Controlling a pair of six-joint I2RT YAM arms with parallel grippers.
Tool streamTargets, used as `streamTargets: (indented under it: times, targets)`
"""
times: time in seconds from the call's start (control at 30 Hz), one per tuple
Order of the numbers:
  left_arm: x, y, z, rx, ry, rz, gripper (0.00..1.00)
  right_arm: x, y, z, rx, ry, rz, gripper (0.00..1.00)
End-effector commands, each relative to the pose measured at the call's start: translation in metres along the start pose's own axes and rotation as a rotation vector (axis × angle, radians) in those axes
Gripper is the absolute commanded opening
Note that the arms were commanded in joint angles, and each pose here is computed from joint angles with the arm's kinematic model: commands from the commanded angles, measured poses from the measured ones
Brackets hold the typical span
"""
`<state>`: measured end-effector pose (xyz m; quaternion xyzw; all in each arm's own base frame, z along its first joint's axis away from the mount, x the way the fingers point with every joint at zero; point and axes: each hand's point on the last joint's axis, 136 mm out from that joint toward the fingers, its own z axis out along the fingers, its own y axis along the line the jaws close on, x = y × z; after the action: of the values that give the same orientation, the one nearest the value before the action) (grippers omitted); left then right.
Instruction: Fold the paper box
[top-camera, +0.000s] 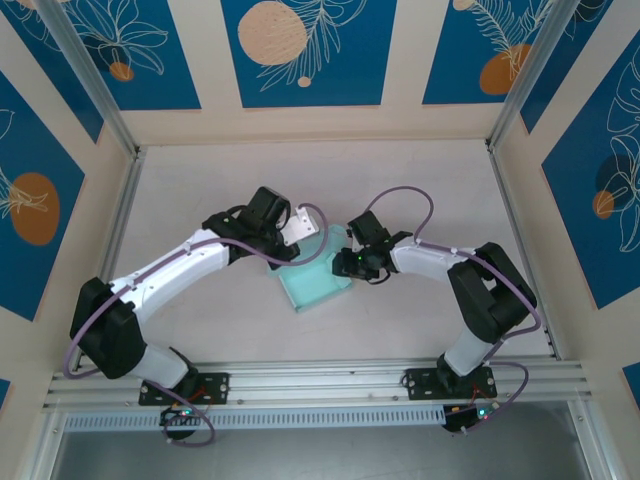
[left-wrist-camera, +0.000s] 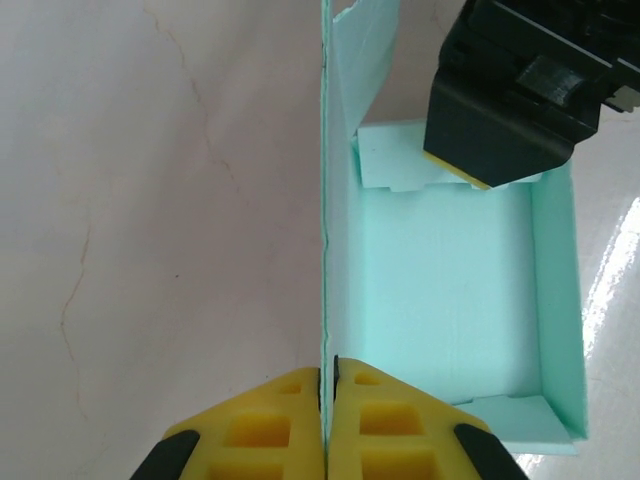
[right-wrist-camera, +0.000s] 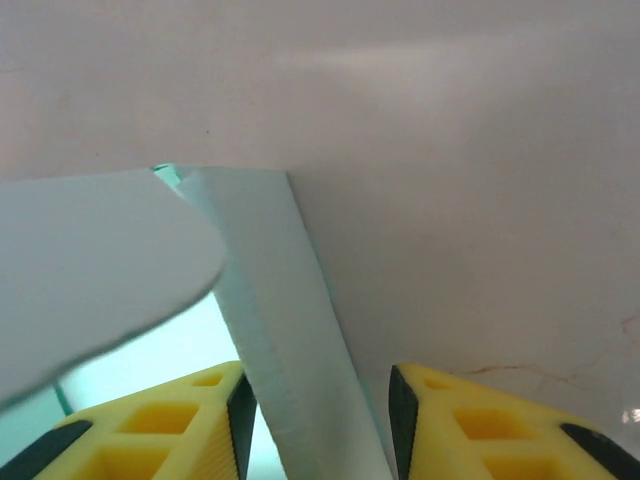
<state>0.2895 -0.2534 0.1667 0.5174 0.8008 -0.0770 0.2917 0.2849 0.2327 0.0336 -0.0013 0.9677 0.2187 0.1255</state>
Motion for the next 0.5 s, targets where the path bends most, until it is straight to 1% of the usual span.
streamTargets:
  times: [0.0,0.07,0.13,0.27,0.33,0.4,0.47]
  targets:
    - [-0.001,0.027,-0.005,-0.096,0.029,-0.062,0.0,0.004,-0.016,0.007,0.066,-0.007,0.024,0.38]
    - [-0.003,0.034,-0.005,-0.118,0.039,-0.091,0.0,0.007,-0.021,0.008,0.092,-0.002,0.021,0.37]
    - [-0.006,0.038,-0.005,-0.123,0.037,-0.113,0.0,0.01,-0.026,0.01,0.135,0.004,0.012,0.33]
    - [-0.005,0.05,0.001,-0.164,0.059,-0.19,0.0,0.016,-0.031,0.011,0.232,0.005,-0.028,0.31]
    - [-0.003,0.055,0.003,-0.188,0.079,-0.212,0.03,0.019,-0.034,0.011,0.289,0.006,-0.045,0.29]
    - [-0.004,0.056,0.005,-0.188,0.076,-0.221,0.05,0.022,-0.04,0.01,0.344,0.007,-0.044,0.24]
    - [-0.004,0.057,0.007,-0.194,0.069,-0.233,0.05,0.024,-0.045,0.009,0.399,0.007,-0.03,0.17]
